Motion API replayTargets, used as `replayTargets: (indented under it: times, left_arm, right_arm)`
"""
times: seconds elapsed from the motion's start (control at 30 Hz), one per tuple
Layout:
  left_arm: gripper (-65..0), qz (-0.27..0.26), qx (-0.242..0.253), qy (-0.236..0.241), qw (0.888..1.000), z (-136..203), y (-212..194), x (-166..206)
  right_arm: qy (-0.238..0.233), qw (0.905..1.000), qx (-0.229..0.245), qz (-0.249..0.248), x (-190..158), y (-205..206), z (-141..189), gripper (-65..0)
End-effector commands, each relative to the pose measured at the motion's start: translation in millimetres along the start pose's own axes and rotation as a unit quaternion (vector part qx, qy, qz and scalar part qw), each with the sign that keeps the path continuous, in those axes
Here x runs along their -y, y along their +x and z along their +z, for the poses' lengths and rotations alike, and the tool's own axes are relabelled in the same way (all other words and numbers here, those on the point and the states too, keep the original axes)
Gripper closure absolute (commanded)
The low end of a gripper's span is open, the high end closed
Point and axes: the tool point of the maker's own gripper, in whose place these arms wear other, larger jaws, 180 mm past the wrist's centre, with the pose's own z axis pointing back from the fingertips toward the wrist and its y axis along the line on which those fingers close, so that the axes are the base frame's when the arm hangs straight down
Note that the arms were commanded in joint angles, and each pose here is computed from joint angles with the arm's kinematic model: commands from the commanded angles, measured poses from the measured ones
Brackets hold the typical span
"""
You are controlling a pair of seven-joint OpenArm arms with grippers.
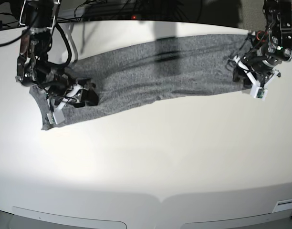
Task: Fold the T-shirt properly
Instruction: 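Lower the stretched strip flat onto the table with both grippers, then open the right gripper and reposition it at the strip's end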
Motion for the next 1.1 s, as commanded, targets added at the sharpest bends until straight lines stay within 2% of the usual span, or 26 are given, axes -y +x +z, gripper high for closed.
replayTargets:
  times: [0.0, 0.1, 0.2, 0.5, 0.7, 0.93, 1.07]
  left_arm:
    - [-21.9, 0.001, -0.030, 0.017, 0.999, -4.8, -10.0, -14.1]
    - [-21.9, 0.030, -0.059, 0.020, 0.998, -21.3, -27.0, -25.6]
    - [-21.9, 0.039, -0.060, 0.014, 0.997, -32.0, -23.3, -30.0]
    - [-22.0, 0.024, -0.001, 0.006, 1.000, -40.8, 43.5, -35.7]
    - [-22.0, 0.012, 0.020, 0.012, 1.000, -38.4, 80.7, -43.0]
    - [-22.0, -0.007, 0.078, 0.012, 0.997, -18.8, 131.7, -46.3]
    - [-22.0, -0.030, 0.102, 0.020, 0.994, -4.9, 150.8, -47.1]
  right_arm:
    - [-0.041, 0.9961, -0.078, -0.001, 18.3, -34.7, 2.5, -35.6]
    - [-0.041, 0.9961, -0.079, -0.001, 18.5, -34.5, 2.1, -35.6]
    - [-0.041, 0.9958, -0.082, -0.002, 18.4, -35.9, 2.4, -35.6]
    - [-0.039, 0.9967, -0.071, 0.000, 17.6, -27.1, 1.3, -35.6]
    - [-0.018, 0.9992, -0.037, -0.004, 8.6, 4.0, -1.6, -35.6]
    - [-0.001, 0.9998, -0.002, 0.017, -4.8, 44.5, 3.8, -35.6]
    - [0.003, 0.9984, 0.026, 0.050, -18.0, 68.3, 15.1, -35.6]
